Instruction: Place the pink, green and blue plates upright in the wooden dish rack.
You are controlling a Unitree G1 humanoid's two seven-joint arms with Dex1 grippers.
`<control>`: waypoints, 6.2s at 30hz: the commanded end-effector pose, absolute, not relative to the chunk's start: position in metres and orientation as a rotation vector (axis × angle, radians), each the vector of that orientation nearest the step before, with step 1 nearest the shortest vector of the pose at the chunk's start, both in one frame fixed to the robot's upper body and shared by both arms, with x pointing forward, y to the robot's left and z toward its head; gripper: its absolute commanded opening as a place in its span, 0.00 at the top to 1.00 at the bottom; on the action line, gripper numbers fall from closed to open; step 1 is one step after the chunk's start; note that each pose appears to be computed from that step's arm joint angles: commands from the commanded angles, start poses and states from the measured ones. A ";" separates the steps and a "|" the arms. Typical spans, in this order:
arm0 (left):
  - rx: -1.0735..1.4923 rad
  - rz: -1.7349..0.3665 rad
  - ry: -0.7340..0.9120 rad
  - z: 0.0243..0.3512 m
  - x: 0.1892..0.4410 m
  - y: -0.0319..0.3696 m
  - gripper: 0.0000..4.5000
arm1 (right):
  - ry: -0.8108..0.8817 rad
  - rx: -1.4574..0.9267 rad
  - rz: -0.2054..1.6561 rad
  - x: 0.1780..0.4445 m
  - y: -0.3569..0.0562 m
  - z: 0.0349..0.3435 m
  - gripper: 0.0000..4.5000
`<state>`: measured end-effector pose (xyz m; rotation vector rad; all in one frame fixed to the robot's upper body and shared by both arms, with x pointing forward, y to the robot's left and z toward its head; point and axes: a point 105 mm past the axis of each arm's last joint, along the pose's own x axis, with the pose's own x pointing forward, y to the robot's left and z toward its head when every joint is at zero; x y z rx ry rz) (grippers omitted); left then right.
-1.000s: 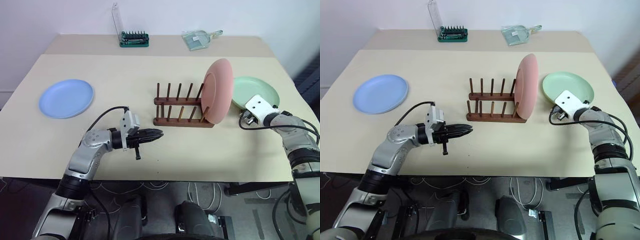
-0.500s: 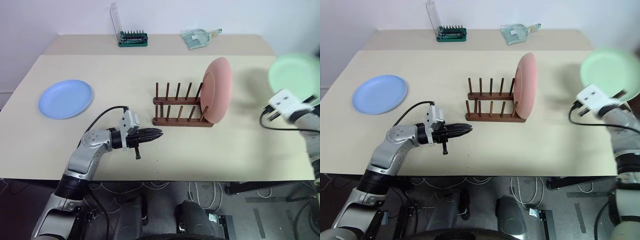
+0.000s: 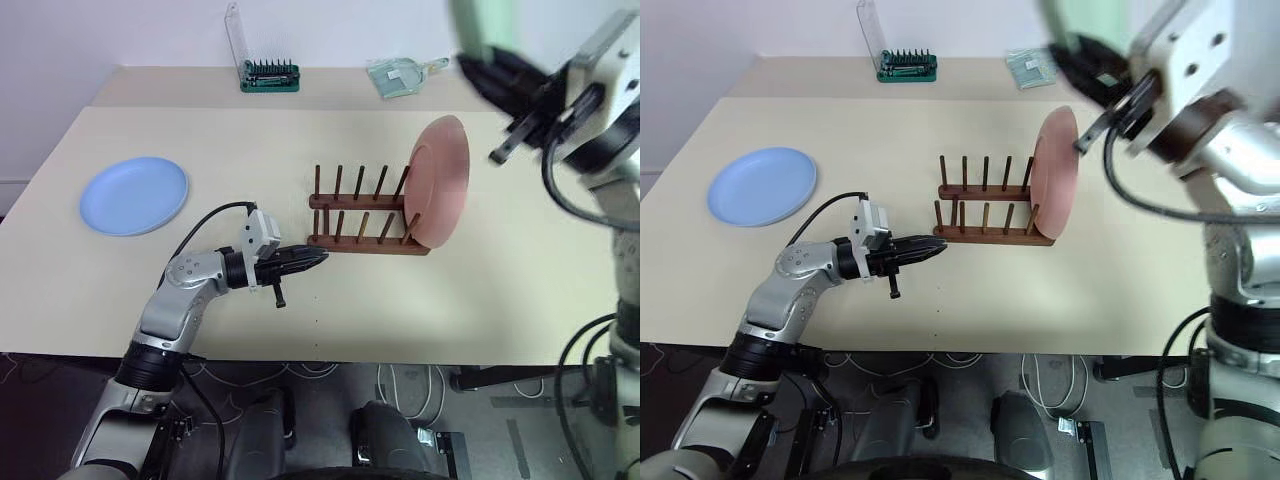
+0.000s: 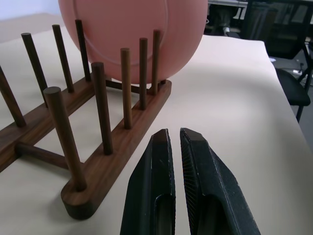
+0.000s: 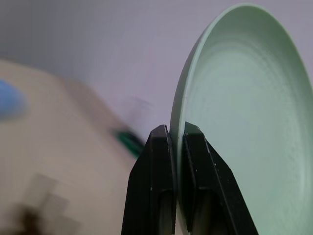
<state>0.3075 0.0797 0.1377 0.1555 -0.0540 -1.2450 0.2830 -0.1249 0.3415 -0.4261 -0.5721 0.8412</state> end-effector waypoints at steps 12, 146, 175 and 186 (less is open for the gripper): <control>0.171 -1.208 -0.096 0.147 0.304 0.088 0.93 | -0.403 0.314 0.906 0.287 -0.098 0.304 0.98; -0.096 -0.203 -0.443 0.327 0.371 0.142 0.98 | -0.616 -1.226 0.696 0.343 -0.021 0.252 0.00; -0.294 -0.249 -0.526 0.350 0.356 0.150 0.78 | -0.665 -1.310 0.664 0.349 0.000 0.253 1.00; -0.343 0.071 -0.690 0.360 0.351 0.253 0.02 | -0.696 -1.210 0.671 0.345 0.002 0.262 1.00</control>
